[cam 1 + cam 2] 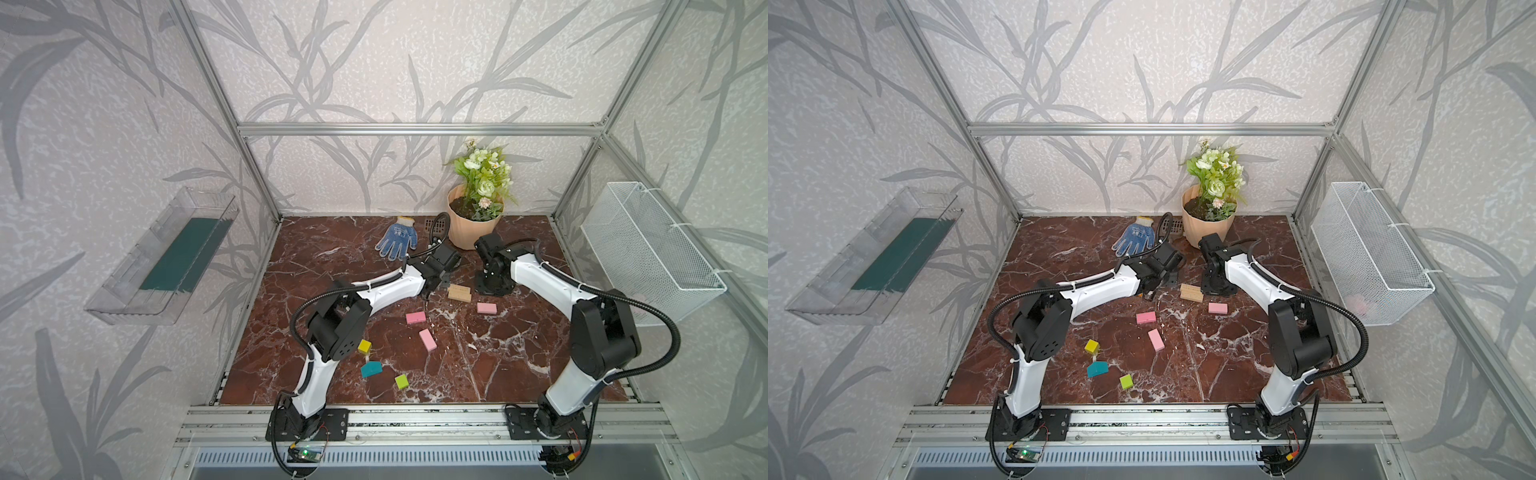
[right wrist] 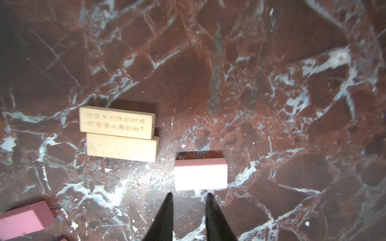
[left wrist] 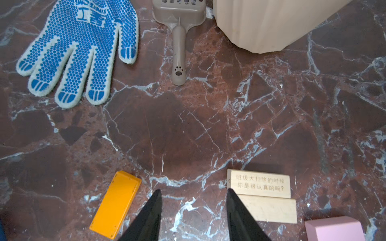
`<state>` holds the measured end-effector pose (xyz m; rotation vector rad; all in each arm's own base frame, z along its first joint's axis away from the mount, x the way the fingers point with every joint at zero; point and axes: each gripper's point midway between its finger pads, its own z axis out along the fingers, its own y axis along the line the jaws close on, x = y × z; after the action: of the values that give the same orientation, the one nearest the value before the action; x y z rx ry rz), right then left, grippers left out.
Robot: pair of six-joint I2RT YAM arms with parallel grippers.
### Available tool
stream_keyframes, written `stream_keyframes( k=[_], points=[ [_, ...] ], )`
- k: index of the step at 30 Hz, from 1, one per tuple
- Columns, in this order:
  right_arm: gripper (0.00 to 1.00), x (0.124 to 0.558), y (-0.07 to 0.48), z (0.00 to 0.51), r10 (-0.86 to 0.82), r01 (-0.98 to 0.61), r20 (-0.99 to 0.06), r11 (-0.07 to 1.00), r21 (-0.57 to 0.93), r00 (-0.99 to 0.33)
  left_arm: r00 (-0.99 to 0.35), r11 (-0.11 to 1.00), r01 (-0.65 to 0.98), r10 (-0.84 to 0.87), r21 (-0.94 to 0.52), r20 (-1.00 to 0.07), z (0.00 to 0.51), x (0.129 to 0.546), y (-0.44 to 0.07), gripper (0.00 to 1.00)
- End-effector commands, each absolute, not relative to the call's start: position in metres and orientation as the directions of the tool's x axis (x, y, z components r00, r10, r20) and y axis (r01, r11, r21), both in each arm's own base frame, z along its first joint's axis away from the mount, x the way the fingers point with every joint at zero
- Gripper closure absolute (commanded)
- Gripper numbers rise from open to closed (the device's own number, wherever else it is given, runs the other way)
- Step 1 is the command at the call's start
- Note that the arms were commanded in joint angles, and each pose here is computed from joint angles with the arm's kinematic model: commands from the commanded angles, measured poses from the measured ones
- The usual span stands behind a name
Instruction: Build the wood block tower
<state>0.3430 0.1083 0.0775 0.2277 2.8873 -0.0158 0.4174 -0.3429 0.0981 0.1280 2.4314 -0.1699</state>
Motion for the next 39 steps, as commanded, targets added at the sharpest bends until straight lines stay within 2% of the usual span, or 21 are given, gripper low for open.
stream_keyframes(
  k=[1, 7, 28, 39],
  points=[
    [0.75, 0.346, 0.116, 0.070, 0.203, 0.194, -0.236, 0.979, 0.064, -0.950, -0.782, 0.989, 0.149, 0.121, 0.004, -0.611, 0.079, 0.420, -0.331, 0.51],
    [0.75, 0.346, 0.117, 0.053, 0.219, 0.210, -0.214, 0.976, 0.064, -0.952, -0.810, 0.978, 0.204, 0.145, -0.041, -0.568, 0.062, 0.425, -0.344, 0.53],
    [0.77, 0.352, 0.121, 0.021, 0.220, 0.218, -0.150, 0.976, 0.032, -0.964, -0.838, 0.978, 0.206, 0.182, 0.010, -0.515, 0.036, 0.435, -0.348, 0.54],
    [0.78, 0.352, 0.127, 0.015, 0.220, 0.215, -0.134, 0.975, 0.053, -0.966, -0.853, 0.975, 0.223, 0.191, -0.009, -0.485, 0.023, 0.434, -0.355, 0.55]
  ],
)
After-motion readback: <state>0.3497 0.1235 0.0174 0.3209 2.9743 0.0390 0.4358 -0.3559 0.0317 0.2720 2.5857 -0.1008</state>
